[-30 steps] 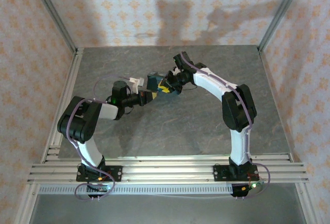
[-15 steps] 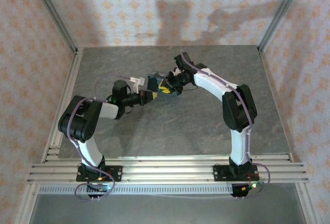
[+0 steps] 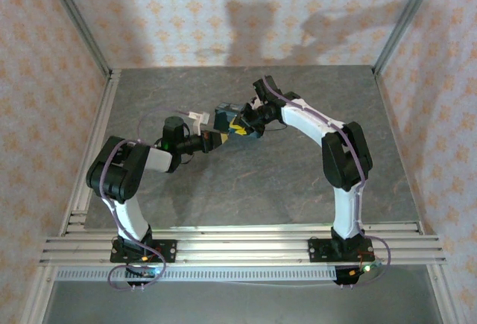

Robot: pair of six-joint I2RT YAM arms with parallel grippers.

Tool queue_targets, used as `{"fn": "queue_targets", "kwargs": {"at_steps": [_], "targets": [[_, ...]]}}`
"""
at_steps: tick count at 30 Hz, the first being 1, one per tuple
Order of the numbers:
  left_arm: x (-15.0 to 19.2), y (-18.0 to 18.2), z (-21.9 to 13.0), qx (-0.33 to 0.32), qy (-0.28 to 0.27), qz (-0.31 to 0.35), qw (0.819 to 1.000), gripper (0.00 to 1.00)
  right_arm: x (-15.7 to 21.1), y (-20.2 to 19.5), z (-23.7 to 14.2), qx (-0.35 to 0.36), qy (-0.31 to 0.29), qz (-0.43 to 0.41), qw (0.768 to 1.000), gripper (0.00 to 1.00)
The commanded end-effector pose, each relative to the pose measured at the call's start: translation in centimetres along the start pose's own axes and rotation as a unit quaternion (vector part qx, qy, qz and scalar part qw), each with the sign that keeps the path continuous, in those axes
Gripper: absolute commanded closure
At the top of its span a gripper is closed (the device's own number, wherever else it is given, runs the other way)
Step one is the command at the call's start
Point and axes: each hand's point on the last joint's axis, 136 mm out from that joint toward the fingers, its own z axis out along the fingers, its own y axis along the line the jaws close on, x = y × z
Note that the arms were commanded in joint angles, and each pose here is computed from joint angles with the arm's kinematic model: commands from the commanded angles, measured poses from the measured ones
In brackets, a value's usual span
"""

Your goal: Unlock the padlock with the key

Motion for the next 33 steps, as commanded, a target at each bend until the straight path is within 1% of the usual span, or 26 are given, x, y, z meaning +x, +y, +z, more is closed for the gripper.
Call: {"fn": "queue_targets", "kwargs": {"at_steps": [1,9,19,24,33], "targets": [[-1.7,-0.5,0.1,0.018,-0.020,0.021,0.999,1.00,1.4,2.4,-1.4,-0.038,0.019,-0.021,0.999,1.00],[-1.7,-1.0,0.4,0.024,-0.015,0.031,0.999,1.00,2.0,2.2,-1.3,-0.037,0.038,-0.020,0.998,1.00],[-1.2,-1.8,-0.2,0.016,-0.009,0.054,0.998,1.00,2.2,2.2,-2.0,-0.028,0.044,-0.025,0.998,1.00],[-0.8,-2.2,0.4,0.013,0.003,0.063,0.998,1.00,2.7,2.3,-2.1,-0.030,0.057,-0.028,0.998,1.00],[-1.6,-2.4,1.0,0.021,-0.007,0.040,0.999,1.00,3.1,1.6,-2.2,-0.017,0.063,-0.032,0.997,1.00]]}}
